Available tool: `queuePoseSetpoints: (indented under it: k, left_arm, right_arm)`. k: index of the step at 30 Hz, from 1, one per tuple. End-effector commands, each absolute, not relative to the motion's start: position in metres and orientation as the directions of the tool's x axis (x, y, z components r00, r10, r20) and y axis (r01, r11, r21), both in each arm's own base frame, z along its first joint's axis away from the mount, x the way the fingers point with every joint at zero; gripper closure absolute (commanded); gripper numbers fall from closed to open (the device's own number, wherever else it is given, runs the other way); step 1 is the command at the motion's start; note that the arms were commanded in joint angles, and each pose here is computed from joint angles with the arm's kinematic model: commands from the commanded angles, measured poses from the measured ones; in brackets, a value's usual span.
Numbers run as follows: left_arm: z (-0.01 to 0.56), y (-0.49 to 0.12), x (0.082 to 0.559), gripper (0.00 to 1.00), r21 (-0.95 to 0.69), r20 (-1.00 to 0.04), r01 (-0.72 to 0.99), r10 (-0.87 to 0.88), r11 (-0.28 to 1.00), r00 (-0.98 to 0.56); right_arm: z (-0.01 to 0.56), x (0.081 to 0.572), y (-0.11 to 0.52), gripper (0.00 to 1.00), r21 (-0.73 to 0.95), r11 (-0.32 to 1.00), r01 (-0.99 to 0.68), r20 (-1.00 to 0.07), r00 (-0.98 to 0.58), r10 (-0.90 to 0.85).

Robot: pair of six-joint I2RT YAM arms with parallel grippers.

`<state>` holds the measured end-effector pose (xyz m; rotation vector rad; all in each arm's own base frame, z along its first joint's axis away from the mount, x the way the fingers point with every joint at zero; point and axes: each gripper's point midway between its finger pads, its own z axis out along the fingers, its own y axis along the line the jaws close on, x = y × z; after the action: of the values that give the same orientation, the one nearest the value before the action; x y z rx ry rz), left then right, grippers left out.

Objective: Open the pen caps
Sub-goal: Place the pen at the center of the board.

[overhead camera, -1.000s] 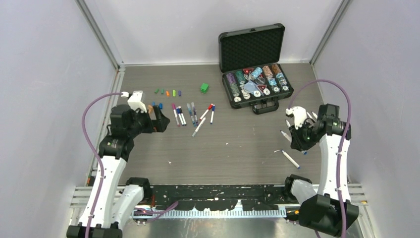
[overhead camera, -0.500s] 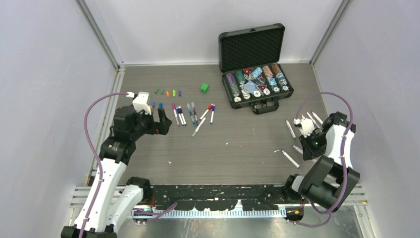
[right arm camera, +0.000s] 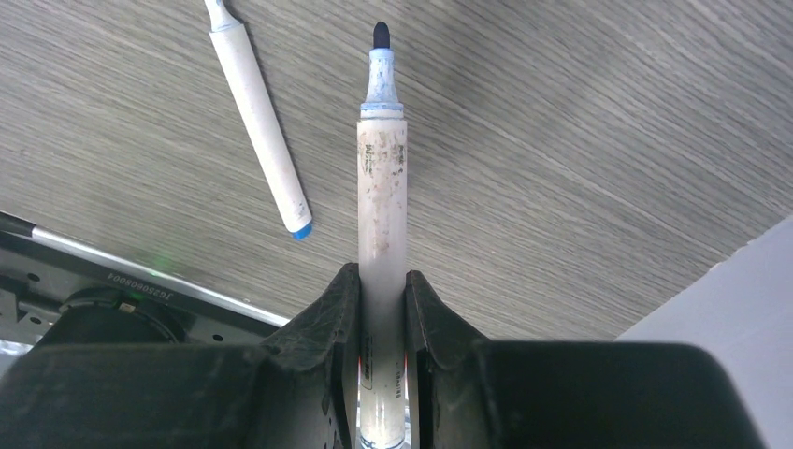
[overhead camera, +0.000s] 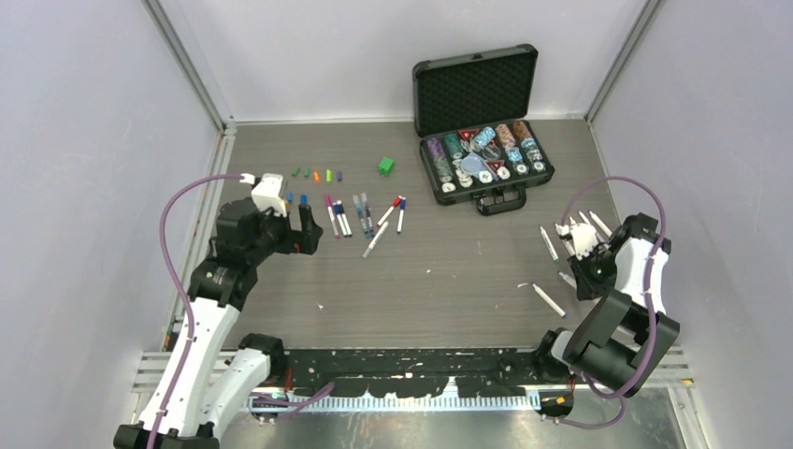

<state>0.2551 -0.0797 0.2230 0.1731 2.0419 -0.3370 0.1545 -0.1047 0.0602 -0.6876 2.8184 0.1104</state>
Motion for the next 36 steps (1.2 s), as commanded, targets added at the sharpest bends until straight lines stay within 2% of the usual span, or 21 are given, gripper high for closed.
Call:
queuePoseSetpoints:
  k: [1, 7, 12, 24, 36]
  left_arm:
    - [0.232, -0.081, 0.262, 0.0, -0.164, -0.898, 0.267, -0.032, 0.95, -0.439]
    - [0.234, -0.099, 0.264, 0.0, -0.341, -0.858, 0.236, -0.198, 0.91, -0.475]
    - [0.234, -0.104, 0.26, 0.0, -0.431, -0.807, 0.184, -0.286, 0.883, -0.517]
    - [0.233, -0.105, 0.257, 0.0, -0.464, -0.794, 0.175, -0.32, 0.868, -0.517]
    - [0.232, -0.105, 0.249, 0.0, -0.431, -0.814, 0.215, -0.275, 0.876, -0.512]
  right_arm:
    - [0.084, 0.169, -0.118, 0.99, -0.1, 0.897, -0.43, -0.297, -0.848, -0.439]
    - [0.096, 0.17, -0.127, 0.99, -0.196, 0.882, -0.428, -0.303, -0.829, -0.47]
    - [0.082, 0.166, -0.12, 0.99, -0.172, 0.864, -0.474, -0.298, -0.81, -0.504]
    - [0.036, 0.165, -0.114, 0.92, -0.064, 0.861, -0.504, -0.28, -0.819, -0.501]
    - [0.016, 0.167, -0.11, 0.76, -0.011, 0.889, -0.457, -0.283, -0.851, -0.441]
